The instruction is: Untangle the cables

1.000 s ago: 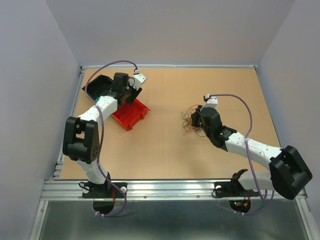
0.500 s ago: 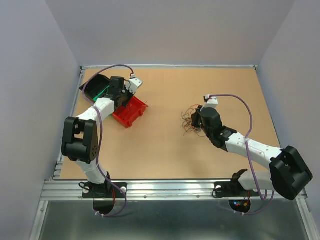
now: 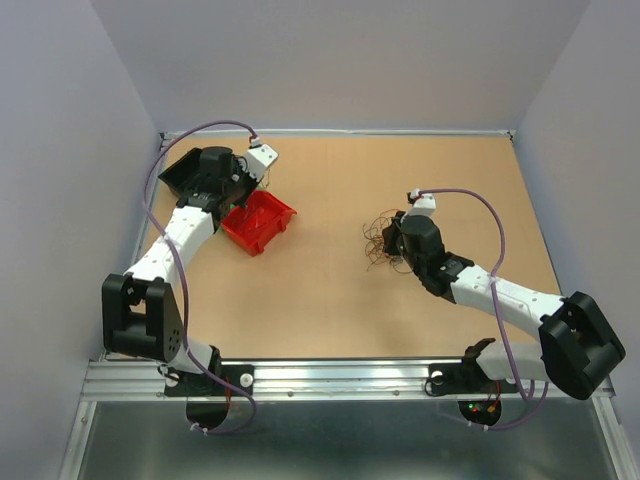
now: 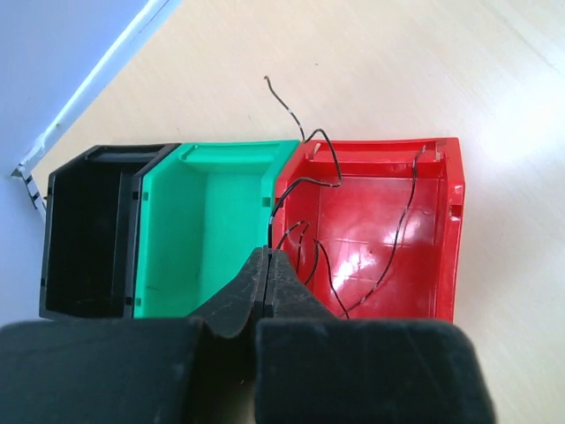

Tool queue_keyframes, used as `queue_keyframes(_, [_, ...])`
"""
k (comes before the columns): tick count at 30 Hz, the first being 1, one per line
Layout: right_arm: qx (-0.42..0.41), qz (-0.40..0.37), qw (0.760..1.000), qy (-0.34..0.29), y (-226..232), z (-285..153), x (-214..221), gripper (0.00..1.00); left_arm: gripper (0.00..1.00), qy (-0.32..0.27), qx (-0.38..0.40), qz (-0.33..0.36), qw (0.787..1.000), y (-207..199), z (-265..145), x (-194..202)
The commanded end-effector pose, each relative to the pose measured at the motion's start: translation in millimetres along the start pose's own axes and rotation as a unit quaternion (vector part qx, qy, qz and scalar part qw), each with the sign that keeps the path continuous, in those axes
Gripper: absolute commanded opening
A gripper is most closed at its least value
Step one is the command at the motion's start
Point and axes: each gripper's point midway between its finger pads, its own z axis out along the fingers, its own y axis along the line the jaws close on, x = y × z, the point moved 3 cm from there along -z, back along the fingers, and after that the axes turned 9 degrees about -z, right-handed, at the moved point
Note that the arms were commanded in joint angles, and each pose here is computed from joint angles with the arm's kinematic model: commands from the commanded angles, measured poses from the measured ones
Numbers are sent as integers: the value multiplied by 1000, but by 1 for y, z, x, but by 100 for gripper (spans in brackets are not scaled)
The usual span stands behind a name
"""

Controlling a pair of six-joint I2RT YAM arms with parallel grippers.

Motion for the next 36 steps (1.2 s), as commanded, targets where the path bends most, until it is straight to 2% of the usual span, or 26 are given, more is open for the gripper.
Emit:
queue_keyframes(1, [-8,9,1000,-23,2,0,-7,1,0,87,22,2,996,-1,12,27])
queue_keyframes(3, [-8,9,1000,-23,2,0,-7,1,0,135,25,-4,991,-3,29,49])
queue_keyframes(4, [-8,9,1000,-23,3,1,-8,1,0,174,32,-9,984,-6,50,71])
queue_keyframes(8, [-12,8,1000,-18,5,3,-6,1,0,283,64,4,957,-29,89,133])
queue_keyframes(9, [-9,7,1000,-18,4,3,-6,1,0,291,51,10,955,-28,94,138])
queue_keyframes(10, [-7,6,1000,-17,4,4,-5,1,0,290,46,10,956,-28,97,142])
queue_keyframes(12, [-8,6,1000,-17,4,5,-5,1,0,249,27,11,968,-22,93,125])
queue_keyframes(14, [-8,6,1000,-18,4,4,-6,1,4,224,29,13,974,-21,87,115])
queue_keyframes(18, [-10,6,1000,-17,5,5,-6,1,0,234,101,72,964,-55,74,126])
queue_keyframes(19, [-11,7,1000,-16,5,5,-6,1,0,242,112,93,959,-64,72,134])
queue_keyframes(20, [-12,8,1000,-16,6,4,-5,1,0,258,147,134,946,-81,63,150])
queue_keyframes(22, [-11,7,1000,-16,5,4,-5,1,0,255,217,168,927,-107,46,166])
queue_keyframes(23, [-10,7,1000,-17,5,5,-6,0,0,254,254,203,911,-115,36,171])
queue_keyframes(25, [-12,8,1000,-16,6,5,-6,1,1,244,313,221,891,-131,19,180])
queue_keyframes(27, [-11,7,1000,-16,5,5,-5,1,2,235,339,273,869,-140,5,180])
queue_keyframes(32, [-14,6,1000,-11,7,7,-3,0,7,209,331,322,862,-128,-1,161])
queue_keyframes(34, [-15,6,1000,-11,8,7,-4,1,15,215,328,328,860,-123,-2,155])
queue_keyframes(35, [-16,6,1000,-8,8,8,-2,1,24,208,314,324,868,-119,2,142])
queue_keyframes(36, [-17,6,1000,-9,8,8,-3,1,52,202,296,320,877,-114,6,133])
